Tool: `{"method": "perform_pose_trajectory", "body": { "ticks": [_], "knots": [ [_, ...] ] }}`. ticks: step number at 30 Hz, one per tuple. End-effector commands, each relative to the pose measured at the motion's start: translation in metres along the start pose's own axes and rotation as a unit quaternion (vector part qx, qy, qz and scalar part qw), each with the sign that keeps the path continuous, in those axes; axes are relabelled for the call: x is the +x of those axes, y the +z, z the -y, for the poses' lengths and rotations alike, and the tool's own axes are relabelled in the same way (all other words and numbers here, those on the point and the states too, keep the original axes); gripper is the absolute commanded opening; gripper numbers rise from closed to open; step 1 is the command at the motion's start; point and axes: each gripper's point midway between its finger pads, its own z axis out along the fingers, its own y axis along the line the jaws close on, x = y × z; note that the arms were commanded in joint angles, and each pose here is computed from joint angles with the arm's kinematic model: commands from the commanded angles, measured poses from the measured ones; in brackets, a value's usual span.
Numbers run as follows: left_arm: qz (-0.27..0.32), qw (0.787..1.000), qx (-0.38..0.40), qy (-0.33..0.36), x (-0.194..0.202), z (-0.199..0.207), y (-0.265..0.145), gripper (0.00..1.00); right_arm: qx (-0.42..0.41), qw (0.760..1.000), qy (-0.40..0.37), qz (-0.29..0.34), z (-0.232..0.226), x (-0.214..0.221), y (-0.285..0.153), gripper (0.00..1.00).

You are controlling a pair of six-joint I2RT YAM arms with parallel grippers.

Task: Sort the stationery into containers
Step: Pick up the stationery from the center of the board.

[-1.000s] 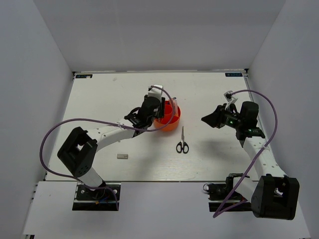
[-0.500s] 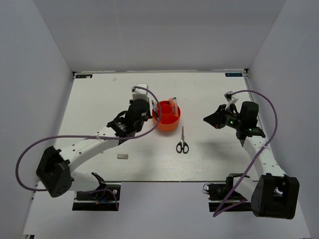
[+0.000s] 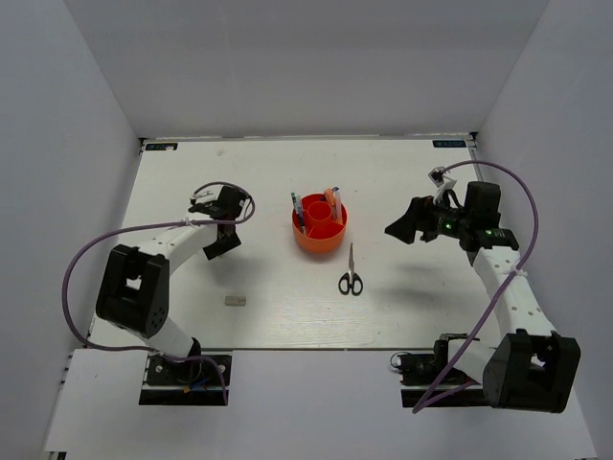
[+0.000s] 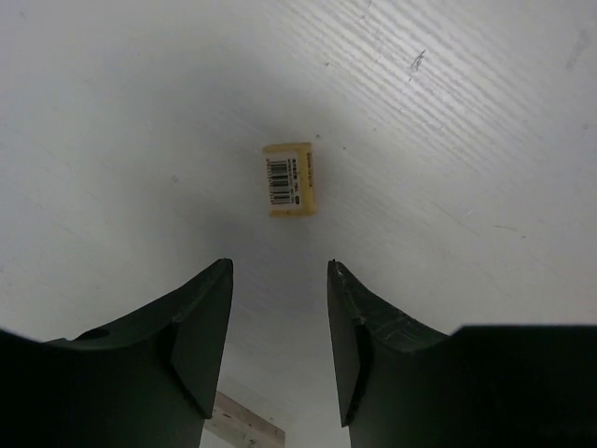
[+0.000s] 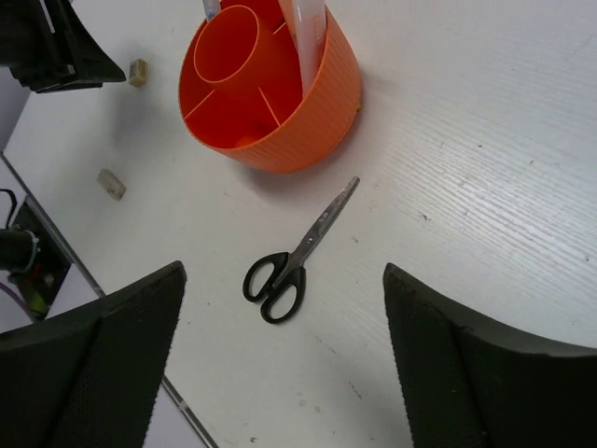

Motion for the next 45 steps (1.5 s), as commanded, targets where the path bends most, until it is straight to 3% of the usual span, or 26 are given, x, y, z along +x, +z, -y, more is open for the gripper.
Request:
{"method": "perform_pose_trajectory", "body": {
  "ticks": [1,4,11,19,21,25,28,29,30,31,32,35,41,45],
  "knots": [
    [-0.023,0.999,0.024,-0.034,-0.005,0.012,-0.004,0.56,0.012,0.999,-0.038,0.007,0.001,0.003,-0.007,0.85],
    [-0.044,0.998,0.012,-0.045,-0.004,0.01,0.011,0.56,0.007,0.999,-0.037,0.005,-0.001,0.003,-0.006,0.78],
    [-0.064,0.997,-0.006,-0.051,0.002,0.002,0.037,0.56,-0.002,0.999,-0.032,0.002,-0.002,0.005,-0.005,0.76],
    [-0.059,0.997,-0.004,-0.051,0.003,-0.001,0.052,0.48,-0.008,1.0,-0.026,0.002,-0.003,0.006,-0.004,0.75],
    [-0.063,0.997,-0.005,-0.047,0.005,0.0,0.053,0.41,-0.011,1.0,-0.023,0.001,-0.004,0.007,-0.004,0.75],
    [-0.067,0.997,0.002,-0.042,0.006,0.002,0.051,0.15,-0.01,1.0,-0.022,0.002,-0.004,0.007,-0.004,0.72],
    [-0.049,0.998,0.035,-0.014,-0.001,0.015,0.034,0.06,-0.011,1.0,-0.024,0.004,-0.004,0.006,-0.004,0.66],
    [-0.035,0.998,0.041,0.016,-0.005,0.022,0.027,0.06,-0.013,1.0,-0.023,0.004,-0.004,0.006,-0.004,0.6],
    [-0.021,0.997,0.058,0.042,-0.005,0.031,0.011,0.04,-0.013,1.0,-0.023,0.004,-0.004,0.006,-0.004,0.27],
    [-0.016,0.996,0.065,0.061,-0.004,0.035,0.005,0.03,-0.012,1.0,-0.021,0.002,-0.003,0.006,-0.003,0.08],
    [-0.007,0.994,0.079,0.069,-0.008,0.043,-0.004,0.01,-0.013,1.0,-0.02,0.002,-0.004,0.006,-0.003,0.0],
    [0.01,0.984,0.147,0.104,-0.005,0.072,-0.042,0.01,-0.013,1.0,-0.017,-0.002,-0.003,0.008,-0.002,0.0],
    [0.02,0.952,0.255,0.168,0.009,0.126,-0.108,0.01,-0.011,1.0,-0.014,-0.008,-0.001,0.009,-0.002,0.15],
    [0.031,0.916,0.335,0.218,0.01,0.169,-0.153,0.03,-0.01,1.0,-0.011,-0.008,-0.001,0.008,-0.002,0.15]
  ]
}}
